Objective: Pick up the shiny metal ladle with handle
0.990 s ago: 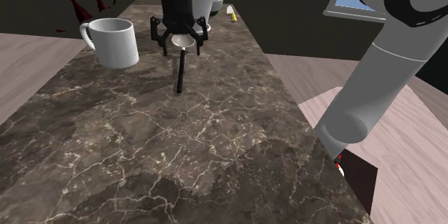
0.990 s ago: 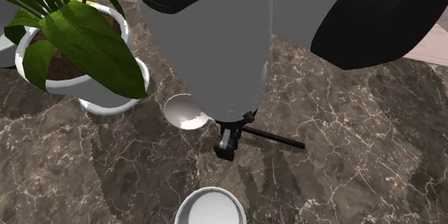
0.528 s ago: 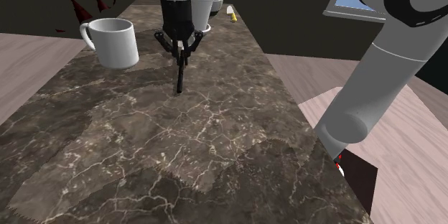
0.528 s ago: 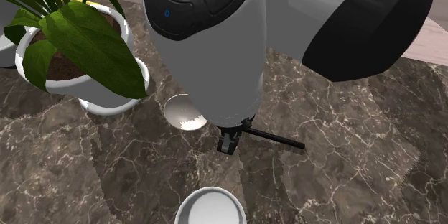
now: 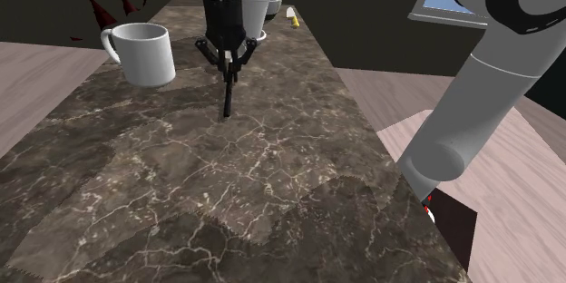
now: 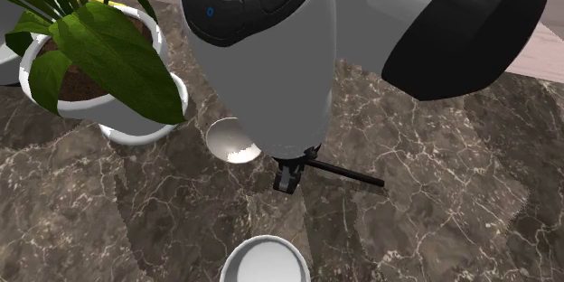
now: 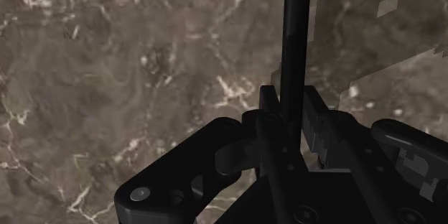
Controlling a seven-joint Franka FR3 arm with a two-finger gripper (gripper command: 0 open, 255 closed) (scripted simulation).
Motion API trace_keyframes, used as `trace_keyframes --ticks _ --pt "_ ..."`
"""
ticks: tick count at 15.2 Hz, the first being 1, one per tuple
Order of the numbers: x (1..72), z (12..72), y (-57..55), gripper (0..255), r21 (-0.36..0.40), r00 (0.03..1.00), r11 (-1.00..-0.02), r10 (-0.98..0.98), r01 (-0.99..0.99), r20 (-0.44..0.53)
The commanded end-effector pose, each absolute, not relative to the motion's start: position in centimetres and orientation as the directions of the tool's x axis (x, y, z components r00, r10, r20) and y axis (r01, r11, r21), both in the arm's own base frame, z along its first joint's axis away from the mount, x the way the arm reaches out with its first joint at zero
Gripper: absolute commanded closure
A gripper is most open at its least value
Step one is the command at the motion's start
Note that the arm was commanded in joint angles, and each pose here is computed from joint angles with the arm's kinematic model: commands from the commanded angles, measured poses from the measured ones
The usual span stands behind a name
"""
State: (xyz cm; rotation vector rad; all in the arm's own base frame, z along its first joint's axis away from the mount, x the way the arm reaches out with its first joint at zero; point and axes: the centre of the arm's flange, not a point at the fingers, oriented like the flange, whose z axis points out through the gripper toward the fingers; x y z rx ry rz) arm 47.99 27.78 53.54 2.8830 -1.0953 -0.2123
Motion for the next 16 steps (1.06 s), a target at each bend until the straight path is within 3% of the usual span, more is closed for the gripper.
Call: trace_keyframes --ticks 1,16 --pt "48.0 54.3 27.8 255 0.096 0.739 -0.748 -0.664 -0.657 -0.110" --pt "48.0 61.2 27.8 255 0.096 0.739 -0.748 -0.664 -0.657 -0.111"
